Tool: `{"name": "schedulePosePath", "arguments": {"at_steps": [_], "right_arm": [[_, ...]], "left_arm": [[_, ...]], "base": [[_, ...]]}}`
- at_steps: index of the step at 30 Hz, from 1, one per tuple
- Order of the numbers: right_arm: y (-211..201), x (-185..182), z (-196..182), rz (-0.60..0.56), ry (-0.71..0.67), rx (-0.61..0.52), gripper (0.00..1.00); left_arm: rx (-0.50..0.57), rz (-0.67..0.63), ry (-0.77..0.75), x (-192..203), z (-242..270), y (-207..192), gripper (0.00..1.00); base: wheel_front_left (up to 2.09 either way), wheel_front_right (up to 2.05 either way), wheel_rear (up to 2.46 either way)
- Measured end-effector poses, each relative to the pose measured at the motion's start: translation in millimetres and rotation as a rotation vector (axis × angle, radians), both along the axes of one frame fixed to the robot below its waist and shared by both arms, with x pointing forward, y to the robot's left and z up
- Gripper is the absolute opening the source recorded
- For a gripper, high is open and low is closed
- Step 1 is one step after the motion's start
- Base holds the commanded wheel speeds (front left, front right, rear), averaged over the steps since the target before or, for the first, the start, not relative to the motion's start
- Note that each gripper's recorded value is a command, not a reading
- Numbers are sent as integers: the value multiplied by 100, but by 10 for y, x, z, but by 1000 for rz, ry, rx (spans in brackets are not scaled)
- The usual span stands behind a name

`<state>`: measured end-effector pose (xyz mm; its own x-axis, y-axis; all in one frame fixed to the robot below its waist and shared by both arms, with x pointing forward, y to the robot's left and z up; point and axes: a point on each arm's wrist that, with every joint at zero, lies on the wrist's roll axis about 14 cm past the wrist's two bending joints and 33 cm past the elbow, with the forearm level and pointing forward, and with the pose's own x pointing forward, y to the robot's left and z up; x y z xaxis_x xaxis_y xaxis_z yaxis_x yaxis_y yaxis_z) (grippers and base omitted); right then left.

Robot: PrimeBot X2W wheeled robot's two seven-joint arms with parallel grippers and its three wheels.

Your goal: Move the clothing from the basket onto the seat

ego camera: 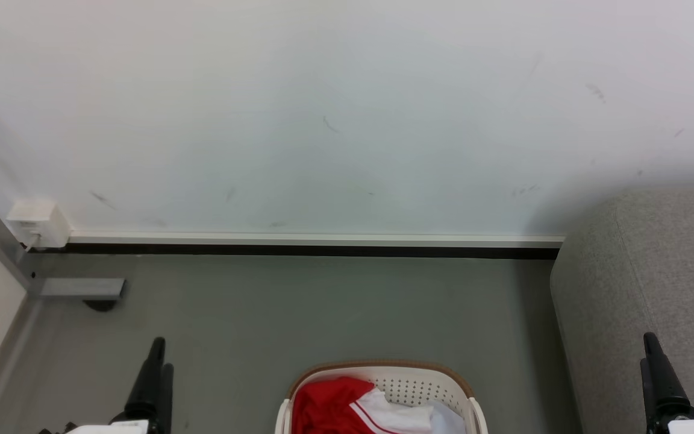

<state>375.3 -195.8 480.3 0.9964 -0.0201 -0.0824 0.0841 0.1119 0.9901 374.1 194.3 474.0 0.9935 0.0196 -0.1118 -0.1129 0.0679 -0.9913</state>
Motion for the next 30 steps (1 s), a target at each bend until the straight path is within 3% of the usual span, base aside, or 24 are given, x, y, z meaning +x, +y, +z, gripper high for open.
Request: {"name": "schedulePosePath", "arguments": {"at_steps": [14, 30], "right_arm": [[102, 19, 102, 54, -27, -372, 100], [191, 27, 114, 123, -52, -733, 100]], "left_arm": [[245, -7, 10, -9, 46, -11, 100], [667, -46, -21, -42, 171, -64, 100]], "base": [[0, 0, 0], [0, 0, 0]]}}
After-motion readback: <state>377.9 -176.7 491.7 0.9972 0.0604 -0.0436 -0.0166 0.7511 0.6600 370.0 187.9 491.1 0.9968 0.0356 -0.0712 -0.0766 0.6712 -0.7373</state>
